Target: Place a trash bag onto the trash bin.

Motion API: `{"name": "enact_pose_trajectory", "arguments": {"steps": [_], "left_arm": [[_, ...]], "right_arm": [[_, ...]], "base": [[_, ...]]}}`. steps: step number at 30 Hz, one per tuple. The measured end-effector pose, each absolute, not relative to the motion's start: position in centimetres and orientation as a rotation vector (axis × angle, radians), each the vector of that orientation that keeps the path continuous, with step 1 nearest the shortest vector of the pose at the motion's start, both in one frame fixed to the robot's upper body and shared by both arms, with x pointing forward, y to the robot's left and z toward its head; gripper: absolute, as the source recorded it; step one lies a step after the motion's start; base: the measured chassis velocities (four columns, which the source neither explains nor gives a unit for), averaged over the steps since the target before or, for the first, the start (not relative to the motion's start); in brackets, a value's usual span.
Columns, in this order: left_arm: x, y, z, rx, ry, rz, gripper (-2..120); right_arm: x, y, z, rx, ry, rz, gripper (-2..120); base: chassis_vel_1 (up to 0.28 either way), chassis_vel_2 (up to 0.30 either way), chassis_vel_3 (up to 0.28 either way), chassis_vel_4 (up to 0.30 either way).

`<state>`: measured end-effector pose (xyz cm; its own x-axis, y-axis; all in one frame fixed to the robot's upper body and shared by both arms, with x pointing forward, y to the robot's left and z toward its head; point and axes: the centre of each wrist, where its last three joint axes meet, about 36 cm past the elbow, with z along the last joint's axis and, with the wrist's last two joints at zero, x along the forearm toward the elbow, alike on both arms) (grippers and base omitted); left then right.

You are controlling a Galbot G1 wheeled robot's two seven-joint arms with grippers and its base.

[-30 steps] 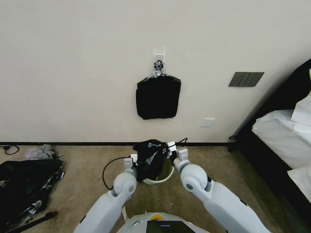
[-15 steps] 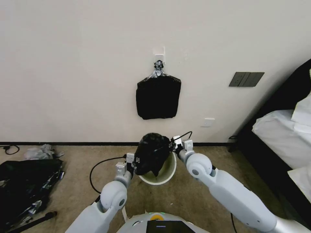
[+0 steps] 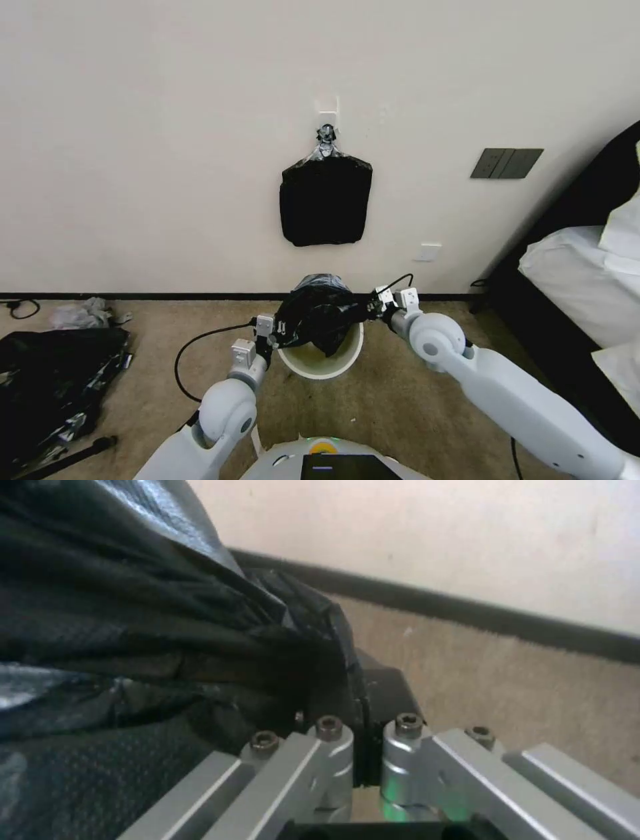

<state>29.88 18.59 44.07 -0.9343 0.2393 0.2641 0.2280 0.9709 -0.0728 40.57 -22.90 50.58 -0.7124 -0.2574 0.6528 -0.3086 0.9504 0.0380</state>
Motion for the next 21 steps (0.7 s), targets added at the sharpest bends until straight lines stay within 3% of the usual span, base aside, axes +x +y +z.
{"name": "enact_pose_trajectory", "arguments": {"steps": [21], "left_arm": [[29.4,19.3,44.5,-0.299,-2.889,0.233,3]], "right_arm": [[38.6,-24.9,48.5,0.558,-2.258,-0.090,0]], "base": [[0.000,0.000,0.000,0.000]]}}
